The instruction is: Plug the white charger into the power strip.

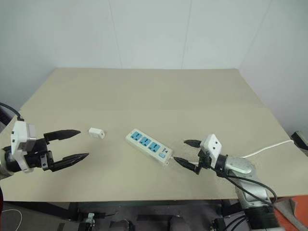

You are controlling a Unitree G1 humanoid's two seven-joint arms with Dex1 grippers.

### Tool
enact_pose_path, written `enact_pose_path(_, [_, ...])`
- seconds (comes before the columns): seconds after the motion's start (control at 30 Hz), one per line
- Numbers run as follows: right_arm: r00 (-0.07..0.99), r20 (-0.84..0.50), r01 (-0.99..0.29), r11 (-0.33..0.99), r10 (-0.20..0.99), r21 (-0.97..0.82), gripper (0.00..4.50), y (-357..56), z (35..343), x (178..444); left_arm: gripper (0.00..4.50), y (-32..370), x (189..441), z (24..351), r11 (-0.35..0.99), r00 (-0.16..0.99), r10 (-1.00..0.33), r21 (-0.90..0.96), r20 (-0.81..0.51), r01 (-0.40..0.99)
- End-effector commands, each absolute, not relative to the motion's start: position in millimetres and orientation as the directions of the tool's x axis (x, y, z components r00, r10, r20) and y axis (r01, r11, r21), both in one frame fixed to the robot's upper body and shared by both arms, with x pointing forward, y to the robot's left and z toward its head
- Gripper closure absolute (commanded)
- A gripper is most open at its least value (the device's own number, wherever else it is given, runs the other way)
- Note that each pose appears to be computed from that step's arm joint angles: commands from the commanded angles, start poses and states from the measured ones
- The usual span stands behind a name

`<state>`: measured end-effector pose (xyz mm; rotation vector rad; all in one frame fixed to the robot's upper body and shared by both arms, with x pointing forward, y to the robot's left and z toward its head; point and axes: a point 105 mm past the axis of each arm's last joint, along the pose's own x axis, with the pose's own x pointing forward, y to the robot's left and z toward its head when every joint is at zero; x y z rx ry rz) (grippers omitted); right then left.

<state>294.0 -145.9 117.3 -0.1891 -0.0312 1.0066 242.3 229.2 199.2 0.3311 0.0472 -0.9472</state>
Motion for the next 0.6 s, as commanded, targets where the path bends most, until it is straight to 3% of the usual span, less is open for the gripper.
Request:
enact_pose_path(0.03, [0.543,0.065,-0.813,0.543,0.837,-0.207,0.02,-123.4,133.2,293.8,0.00,231.3,241.6,206.8,0.526,0.590,-0.788,0.306,-0.175,0.793])
enact_pose_path(0.17, [0.558,0.122,-0.788,0.571,0.821,-0.233,0.02,-98.1,129.9,299.6,0.00,231.9,242.3,207.9,0.520,0.585,-0.792,0.309,-0.174,0.796])
enact_pose_path(0.6, [0.569,0.059,-0.795,0.567,0.820,-0.215,0.02,-76.8,93.5,313.5,0.00,238.4,241.3,202.2,0.523,0.588,-0.790,0.311,-0.173,0.794])
